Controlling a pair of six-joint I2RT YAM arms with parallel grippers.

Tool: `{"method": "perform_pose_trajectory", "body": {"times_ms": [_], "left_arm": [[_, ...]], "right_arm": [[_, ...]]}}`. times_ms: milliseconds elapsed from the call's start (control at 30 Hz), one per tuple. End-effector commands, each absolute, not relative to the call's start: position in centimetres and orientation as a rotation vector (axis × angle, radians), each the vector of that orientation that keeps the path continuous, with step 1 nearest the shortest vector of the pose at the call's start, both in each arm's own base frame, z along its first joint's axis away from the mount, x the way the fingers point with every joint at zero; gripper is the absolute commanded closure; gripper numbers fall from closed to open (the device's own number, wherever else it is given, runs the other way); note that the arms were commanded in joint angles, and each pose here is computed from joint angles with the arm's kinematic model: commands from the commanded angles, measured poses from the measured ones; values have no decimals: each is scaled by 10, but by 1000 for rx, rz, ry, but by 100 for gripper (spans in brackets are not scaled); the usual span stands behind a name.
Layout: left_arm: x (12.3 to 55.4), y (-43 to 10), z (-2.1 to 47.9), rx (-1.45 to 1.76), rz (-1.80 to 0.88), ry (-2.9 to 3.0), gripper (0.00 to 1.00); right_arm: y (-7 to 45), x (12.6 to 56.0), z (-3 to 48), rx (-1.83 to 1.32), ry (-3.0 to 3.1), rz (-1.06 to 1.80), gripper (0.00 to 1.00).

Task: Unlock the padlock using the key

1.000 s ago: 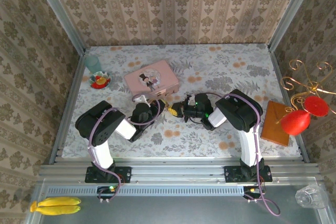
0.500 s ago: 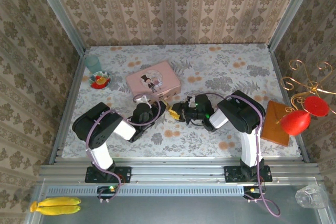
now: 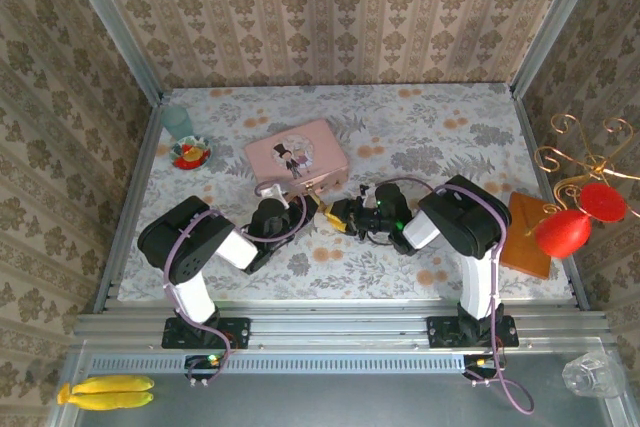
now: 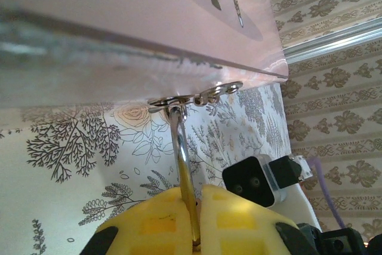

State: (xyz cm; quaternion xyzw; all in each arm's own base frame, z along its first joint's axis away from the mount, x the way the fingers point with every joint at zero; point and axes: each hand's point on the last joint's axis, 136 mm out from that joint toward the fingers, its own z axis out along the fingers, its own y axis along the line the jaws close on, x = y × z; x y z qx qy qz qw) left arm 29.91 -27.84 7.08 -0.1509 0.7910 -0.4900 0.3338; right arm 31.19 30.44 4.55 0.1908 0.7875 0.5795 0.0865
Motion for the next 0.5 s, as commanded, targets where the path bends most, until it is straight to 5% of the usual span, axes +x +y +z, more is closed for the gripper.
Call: {"method": "perform_pose_trajectory", "body": {"times_ms": [0, 467], "left_arm": [[287, -283, 74, -404, -1368, 2092, 100], [286, -281, 71, -421, -1388, 2082, 100]], "right_arm": [[298, 310, 49, 484, 2365, 1626, 68], [272, 298, 49, 69, 2531, 1109, 66]]}}
